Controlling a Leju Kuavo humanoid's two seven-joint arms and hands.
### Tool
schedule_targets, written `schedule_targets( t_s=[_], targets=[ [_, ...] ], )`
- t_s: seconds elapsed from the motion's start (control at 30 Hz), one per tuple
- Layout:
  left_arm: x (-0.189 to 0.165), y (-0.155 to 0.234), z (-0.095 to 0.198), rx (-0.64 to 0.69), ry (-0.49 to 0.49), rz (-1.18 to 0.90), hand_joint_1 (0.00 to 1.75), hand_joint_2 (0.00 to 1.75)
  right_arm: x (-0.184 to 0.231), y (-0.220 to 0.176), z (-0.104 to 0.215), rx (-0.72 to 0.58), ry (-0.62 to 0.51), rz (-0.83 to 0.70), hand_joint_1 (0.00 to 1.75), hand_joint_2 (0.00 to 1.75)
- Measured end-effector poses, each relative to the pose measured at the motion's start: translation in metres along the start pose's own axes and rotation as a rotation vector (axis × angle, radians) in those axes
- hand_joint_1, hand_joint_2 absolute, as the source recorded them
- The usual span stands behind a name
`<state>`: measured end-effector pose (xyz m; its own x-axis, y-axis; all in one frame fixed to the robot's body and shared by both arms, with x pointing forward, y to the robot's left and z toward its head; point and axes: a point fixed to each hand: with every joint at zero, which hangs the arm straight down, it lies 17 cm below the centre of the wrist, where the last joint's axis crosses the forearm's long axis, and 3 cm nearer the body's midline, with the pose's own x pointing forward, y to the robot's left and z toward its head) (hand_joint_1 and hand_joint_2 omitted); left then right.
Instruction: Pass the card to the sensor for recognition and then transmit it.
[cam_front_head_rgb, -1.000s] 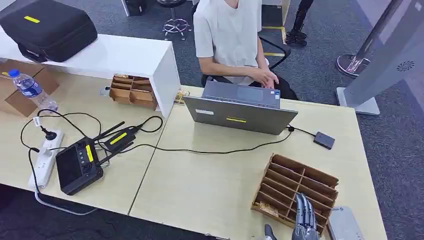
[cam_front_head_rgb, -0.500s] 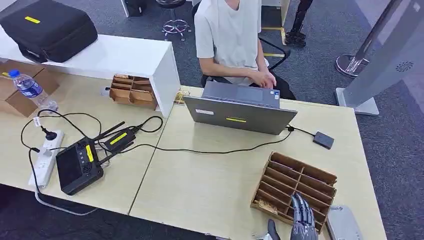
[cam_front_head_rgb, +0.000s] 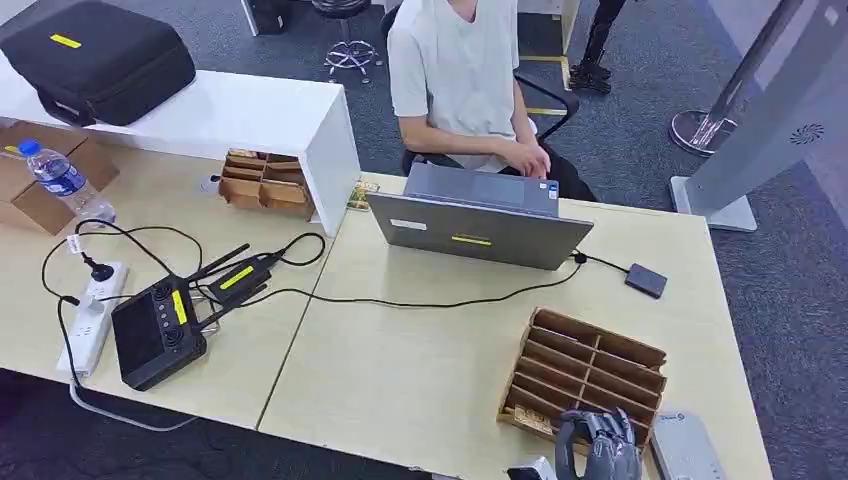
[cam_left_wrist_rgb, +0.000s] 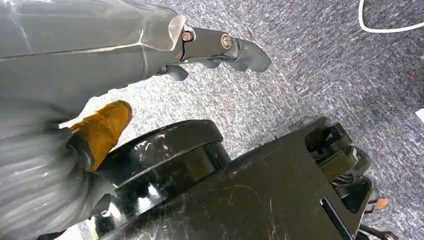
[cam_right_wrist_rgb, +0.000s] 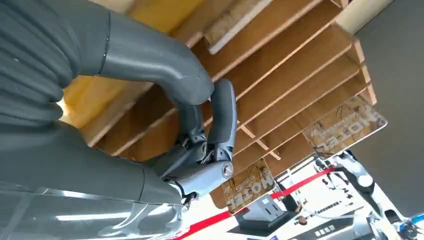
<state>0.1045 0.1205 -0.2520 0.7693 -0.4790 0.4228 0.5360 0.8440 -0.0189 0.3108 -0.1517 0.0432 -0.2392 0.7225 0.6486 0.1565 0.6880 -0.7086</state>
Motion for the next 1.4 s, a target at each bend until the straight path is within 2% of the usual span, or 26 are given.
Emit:
schedule_targets(
  t_s=[0.37,0.4,0.43,1.4],
  targets=[
    [-0.0001,0.0003,0.0000,0.002,0.000,-0.001,0.00,1.75,-0.0050,0.0003,0.0013,-0.002,0.030,-0.009,1.75,1.75],
    [-0.0001,0.0005,-0.0001,0.003,0.000,0.000,0.00,1.75,-0.0051,0.0004,0.0014,-0.002,0.031,-0.010,1.41,1.75],
    [-0.0001,0.0006,-0.0001,0.003,0.000,-0.001,0.00,1.75,-0.0053,0.0002,0.0011,-0.002,0.032,-0.010,0.00,1.75],
    [-0.0002,0.0008,-0.0001,0.005,0.000,-0.001,0.00,1.75,-0.0061,0.0035,0.0071,0.009,0.045,-0.014,0.00,1.75]
  ],
)
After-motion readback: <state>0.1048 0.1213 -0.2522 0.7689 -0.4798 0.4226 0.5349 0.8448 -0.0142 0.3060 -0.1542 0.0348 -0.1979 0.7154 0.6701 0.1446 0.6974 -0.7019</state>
